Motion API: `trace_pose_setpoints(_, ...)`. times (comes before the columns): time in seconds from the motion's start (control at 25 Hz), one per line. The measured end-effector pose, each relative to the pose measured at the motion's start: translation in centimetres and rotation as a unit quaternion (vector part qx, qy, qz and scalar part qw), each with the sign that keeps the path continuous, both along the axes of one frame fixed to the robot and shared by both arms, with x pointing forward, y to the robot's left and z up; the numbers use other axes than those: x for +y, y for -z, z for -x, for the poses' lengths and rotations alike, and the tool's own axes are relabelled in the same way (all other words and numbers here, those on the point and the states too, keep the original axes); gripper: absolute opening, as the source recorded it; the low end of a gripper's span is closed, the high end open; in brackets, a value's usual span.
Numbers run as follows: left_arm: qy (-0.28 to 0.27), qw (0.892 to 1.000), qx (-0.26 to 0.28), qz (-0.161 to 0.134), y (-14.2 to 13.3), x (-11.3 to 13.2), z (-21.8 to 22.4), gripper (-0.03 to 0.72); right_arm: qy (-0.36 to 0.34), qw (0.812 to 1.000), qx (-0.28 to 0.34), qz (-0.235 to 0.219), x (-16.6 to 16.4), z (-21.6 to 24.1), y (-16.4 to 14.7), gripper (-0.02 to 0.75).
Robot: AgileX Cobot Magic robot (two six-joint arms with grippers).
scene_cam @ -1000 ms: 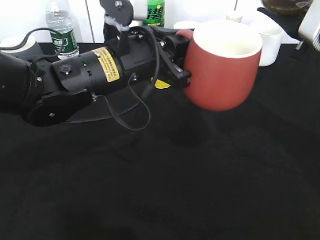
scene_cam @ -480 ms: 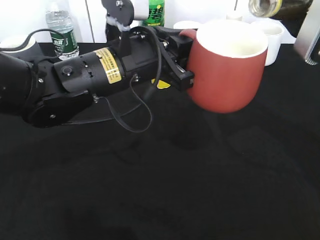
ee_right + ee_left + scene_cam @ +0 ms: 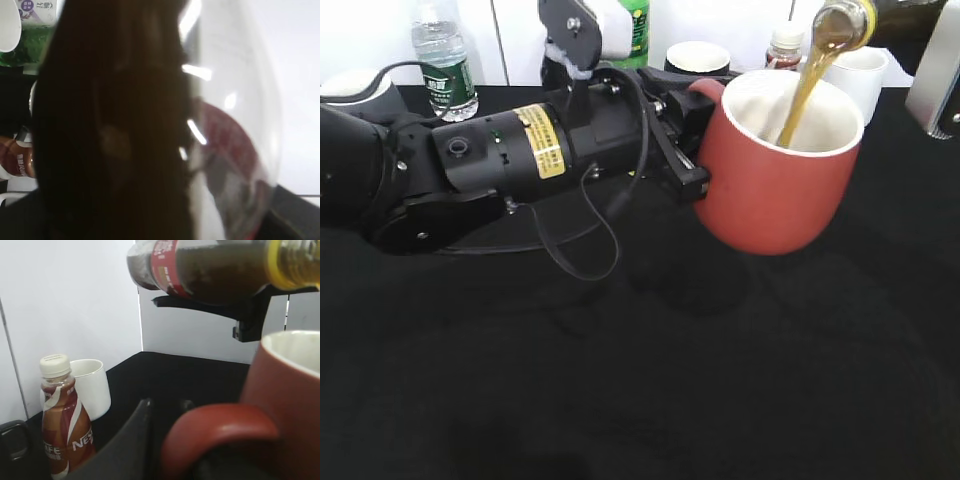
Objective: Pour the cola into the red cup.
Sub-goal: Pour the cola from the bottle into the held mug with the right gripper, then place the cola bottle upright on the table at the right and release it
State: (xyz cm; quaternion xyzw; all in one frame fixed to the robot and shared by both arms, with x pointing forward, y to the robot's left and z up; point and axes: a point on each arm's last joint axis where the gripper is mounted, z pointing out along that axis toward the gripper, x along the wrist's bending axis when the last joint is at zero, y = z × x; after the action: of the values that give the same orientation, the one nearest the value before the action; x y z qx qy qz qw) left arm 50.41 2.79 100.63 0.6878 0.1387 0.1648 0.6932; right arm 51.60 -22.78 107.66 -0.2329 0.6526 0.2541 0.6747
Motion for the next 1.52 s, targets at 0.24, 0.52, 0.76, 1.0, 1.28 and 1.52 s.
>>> trace_pose_setpoints(0.24, 0.001, 1.000, -0.001, -0.002, 0.0, 0.0, 0.0, 0.118, 0.001, 1.000, -0.015, 0.018, 0.0, 0.0, 0.0, 0.492)
trace_pose_setpoints(0.52, 0.000, 1.000, 0.000, -0.004, 0.1, 0.0, 0.0, 0.118, 0.001, 0.999, -0.027, 0.030, 0.0, 0.0, 0.0, 0.492)
trace_pose_setpoints(0.76, -0.002, 1.000, 0.002, -0.008, 0.1, 0.0, 0.0, 0.118, 0.000, 0.999, -0.029, 0.030, 0.0, 0.0, -0.1, 0.492)
trace_pose_setpoints(1.0, 0.001, 1.000, 0.012, 0.010, -0.1, 0.0, 0.0, 0.118, 0.000, 0.999, -0.030, 0.030, 0.0, 0.1, -0.1, 0.492)
trace_pose_setpoints(1.28, -0.026, 0.998, 0.030, 0.040, -0.4, 0.2, -0.4, 0.118, -0.020, 0.990, 0.080, -0.115, 0.2, 0.2, -0.4, 0.492)
trace_pose_setpoints(1.52, -0.053, 0.997, 0.027, 0.057, -0.6, 1.8, -1.8, 0.118, -0.049, 0.873, 0.305, -0.377, 0.3, 0.3, -0.5, 0.492)
